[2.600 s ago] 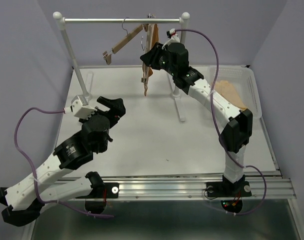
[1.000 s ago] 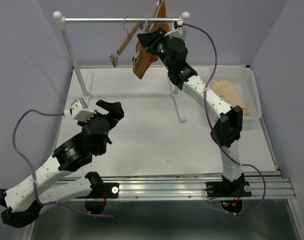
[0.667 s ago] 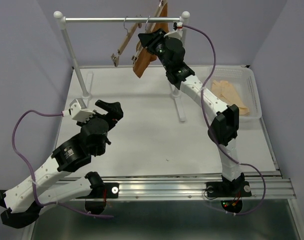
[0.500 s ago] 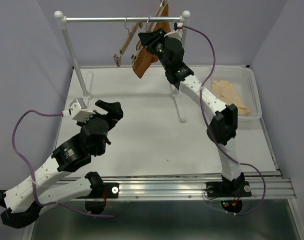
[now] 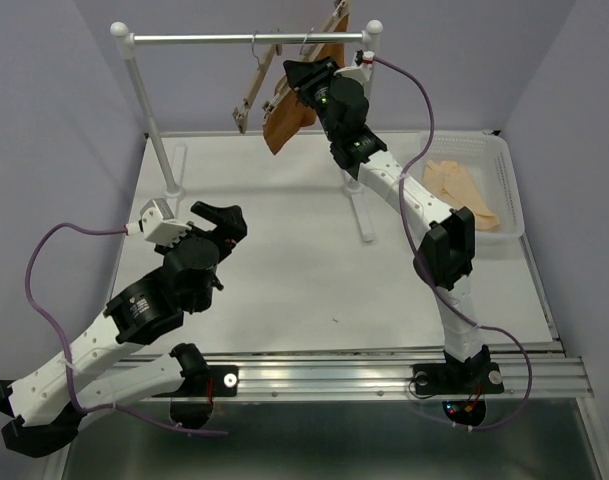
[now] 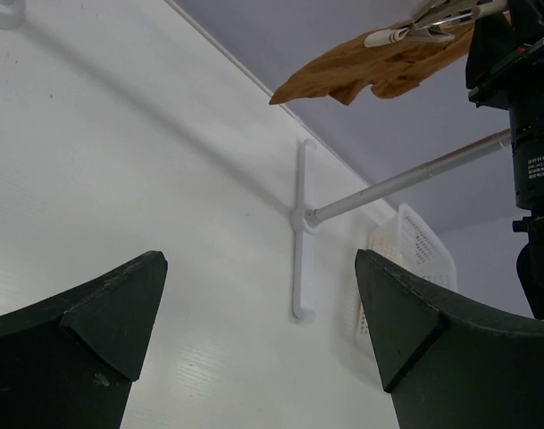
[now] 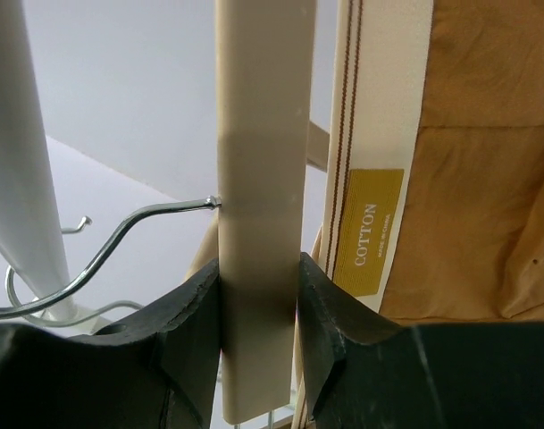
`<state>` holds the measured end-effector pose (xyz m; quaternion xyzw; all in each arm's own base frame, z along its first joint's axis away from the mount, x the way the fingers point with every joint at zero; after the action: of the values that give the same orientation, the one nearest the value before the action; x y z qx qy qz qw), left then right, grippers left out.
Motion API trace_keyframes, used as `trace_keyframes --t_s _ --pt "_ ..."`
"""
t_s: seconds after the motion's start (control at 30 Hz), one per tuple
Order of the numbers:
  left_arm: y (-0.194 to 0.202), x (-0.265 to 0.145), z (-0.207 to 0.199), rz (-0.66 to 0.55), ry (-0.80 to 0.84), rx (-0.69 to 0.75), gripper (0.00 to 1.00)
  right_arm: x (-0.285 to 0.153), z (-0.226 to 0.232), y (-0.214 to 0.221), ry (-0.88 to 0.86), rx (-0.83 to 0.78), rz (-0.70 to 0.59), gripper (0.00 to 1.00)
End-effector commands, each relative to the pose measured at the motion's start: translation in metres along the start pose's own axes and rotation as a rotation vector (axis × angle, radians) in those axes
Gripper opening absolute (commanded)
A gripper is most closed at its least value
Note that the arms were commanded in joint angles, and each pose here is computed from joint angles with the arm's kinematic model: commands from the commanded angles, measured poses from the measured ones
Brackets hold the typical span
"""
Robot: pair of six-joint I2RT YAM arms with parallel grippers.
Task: Clip the underwear to the hanger
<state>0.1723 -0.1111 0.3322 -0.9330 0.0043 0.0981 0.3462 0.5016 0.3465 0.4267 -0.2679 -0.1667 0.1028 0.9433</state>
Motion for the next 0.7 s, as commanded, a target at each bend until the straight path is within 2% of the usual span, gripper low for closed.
trace_keyframes --t_s 0.0,0.1,0.47,0.53,0.57,0.67 --pt "-0.002 0.002 0.002 -0.033 -0.016 -0.005 0.99 0.003 0.012 -0.036 -0.020 0.066 -0.150 0.56" --pt "0.000 0.004 0.001 -0.033 -0.021 0.004 0.99 0.001 0.016 -0.038 -0.033 0.046 -0.141 0.71" --pt "0.003 0.008 -0.003 -0.037 -0.027 0.016 0.99 -0.013 0.021 -0.040 -0.052 -0.024 -0.091 0.79" --pt "0.003 0.008 -0.003 -0.036 -0.028 0.015 0.99 -0.019 0.023 -0.039 -0.065 -0.039 -0.067 0.87" --pt "0.003 0.008 -0.003 -0.035 -0.028 0.014 0.99 -0.021 0.024 -0.040 -0.068 -0.046 -0.060 1.00" --pt "0.004 0.008 -0.003 -0.029 -0.025 0.013 0.99 -0.029 0.027 -0.043 -0.081 -0.071 -0.040 1.00"
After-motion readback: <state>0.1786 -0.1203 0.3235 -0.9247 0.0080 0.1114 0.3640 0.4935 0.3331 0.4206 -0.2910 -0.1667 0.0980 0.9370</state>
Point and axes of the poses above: each gripper's point midway between its finger pads, its own x axis out along the fingers, its own z axis along the line the jaws close on, y = z × x, the point moved 6 cm from there along -x, back along the fingers, and after that the axes turned 4 degrees about -x, right-handed, at the moved point
